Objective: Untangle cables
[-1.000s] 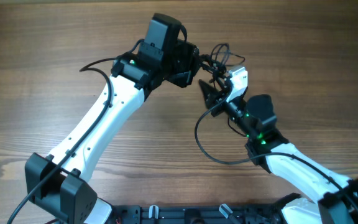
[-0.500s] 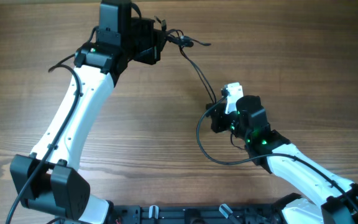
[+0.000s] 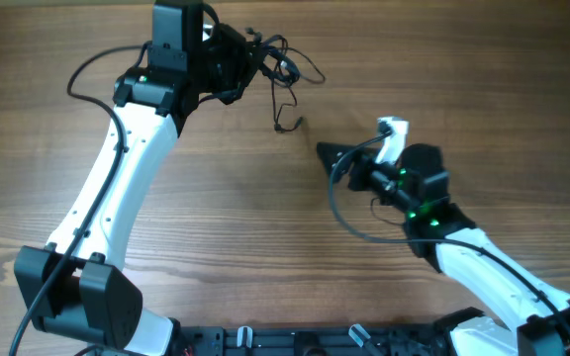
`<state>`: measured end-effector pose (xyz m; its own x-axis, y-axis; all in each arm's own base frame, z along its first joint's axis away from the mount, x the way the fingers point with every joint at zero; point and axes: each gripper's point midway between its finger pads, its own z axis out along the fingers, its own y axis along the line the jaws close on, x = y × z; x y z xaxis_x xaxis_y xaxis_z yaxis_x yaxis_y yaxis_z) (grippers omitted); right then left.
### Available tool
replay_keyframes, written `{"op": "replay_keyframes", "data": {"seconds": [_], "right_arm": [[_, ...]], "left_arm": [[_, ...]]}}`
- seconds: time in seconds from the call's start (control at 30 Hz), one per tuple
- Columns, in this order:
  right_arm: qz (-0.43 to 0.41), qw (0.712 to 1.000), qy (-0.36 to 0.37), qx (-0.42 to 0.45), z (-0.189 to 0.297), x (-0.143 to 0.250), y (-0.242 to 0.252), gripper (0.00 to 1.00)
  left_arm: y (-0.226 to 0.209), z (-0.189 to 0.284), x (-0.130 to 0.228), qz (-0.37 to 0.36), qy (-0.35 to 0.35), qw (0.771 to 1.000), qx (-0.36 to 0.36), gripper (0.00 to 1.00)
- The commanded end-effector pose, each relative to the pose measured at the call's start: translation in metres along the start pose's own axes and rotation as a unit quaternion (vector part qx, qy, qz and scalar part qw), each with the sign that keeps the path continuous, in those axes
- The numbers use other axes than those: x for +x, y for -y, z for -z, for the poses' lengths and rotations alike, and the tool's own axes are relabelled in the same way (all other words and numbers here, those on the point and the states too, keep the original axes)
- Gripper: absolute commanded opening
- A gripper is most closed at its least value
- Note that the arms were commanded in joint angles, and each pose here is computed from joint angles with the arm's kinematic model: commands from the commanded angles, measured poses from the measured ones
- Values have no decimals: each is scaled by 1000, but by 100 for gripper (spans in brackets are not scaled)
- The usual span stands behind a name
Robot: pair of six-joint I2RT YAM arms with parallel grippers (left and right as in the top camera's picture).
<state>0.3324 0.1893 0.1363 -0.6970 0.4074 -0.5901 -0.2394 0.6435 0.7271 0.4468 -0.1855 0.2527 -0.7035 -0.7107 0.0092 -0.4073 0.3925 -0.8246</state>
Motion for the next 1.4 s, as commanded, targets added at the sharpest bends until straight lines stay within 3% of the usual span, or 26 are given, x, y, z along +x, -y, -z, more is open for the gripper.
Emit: {"op": "replay_keyframes", "data": {"seconds": [0.0,0.07,0.17,0.3,0.4,0.43,0.5,0.57,0.73,0.83,0.93,1.0,1.03,1.07,1.13,1.23,1.37], "right_arm": [[-105,991,-16,-83,21,-21,-15,100],[-126,985,-13,-120,31,-36,-21,100],[-115,977,-10,-181,46,-52,-40,82],[-147,973,-10,-180,46,-54,-41,79],[-157,972,-8,-175,39,-49,-46,62],[-152,973,-7,-173,36,-47,-48,62],[-105,982,15,-156,30,-48,-41,79],[-7,990,44,-130,26,-51,-31,89],[139,988,46,-58,13,-41,4,90],[155,985,60,-47,6,-45,13,90],[164,982,69,-62,1,-47,11,79],[164,982,69,-62,0,-47,12,54],[164,982,63,-73,1,-45,9,19],[154,983,56,-84,1,-42,5,4],[90,988,26,-126,7,-37,-3,4],[22,973,-50,-226,36,-29,-21,4],[-81,959,-97,-254,68,-39,-12,5]], "left_arm": [[11,4,27,-225,-75,970,49,4],[7,5,32,-263,-88,960,48,4],[1,5,35,-270,-95,957,40,4],[3,1,48,-265,-108,957,41,4],[9,-4,69,-247,-126,960,44,4],[12,-5,74,-247,-129,959,48,4],[16,-7,81,-255,-133,956,56,4],[16,-7,80,-254,-131,957,55,4],[23,13,85,-233,-200,946,109,4],[28,20,101,-230,-239,934,132,4],[30,24,107,-227,-258,928,143,4],[30,25,108,-227,-261,927,145,4],[30,25,108,-227,-260,927,144,4],[29,24,106,-228,-256,929,142,4],[26,17,96,-232,-225,938,123,4],[12,4,71,-272,-154,947,74,4],[-2,-1,56,-337,-114,934,36,4]]}}
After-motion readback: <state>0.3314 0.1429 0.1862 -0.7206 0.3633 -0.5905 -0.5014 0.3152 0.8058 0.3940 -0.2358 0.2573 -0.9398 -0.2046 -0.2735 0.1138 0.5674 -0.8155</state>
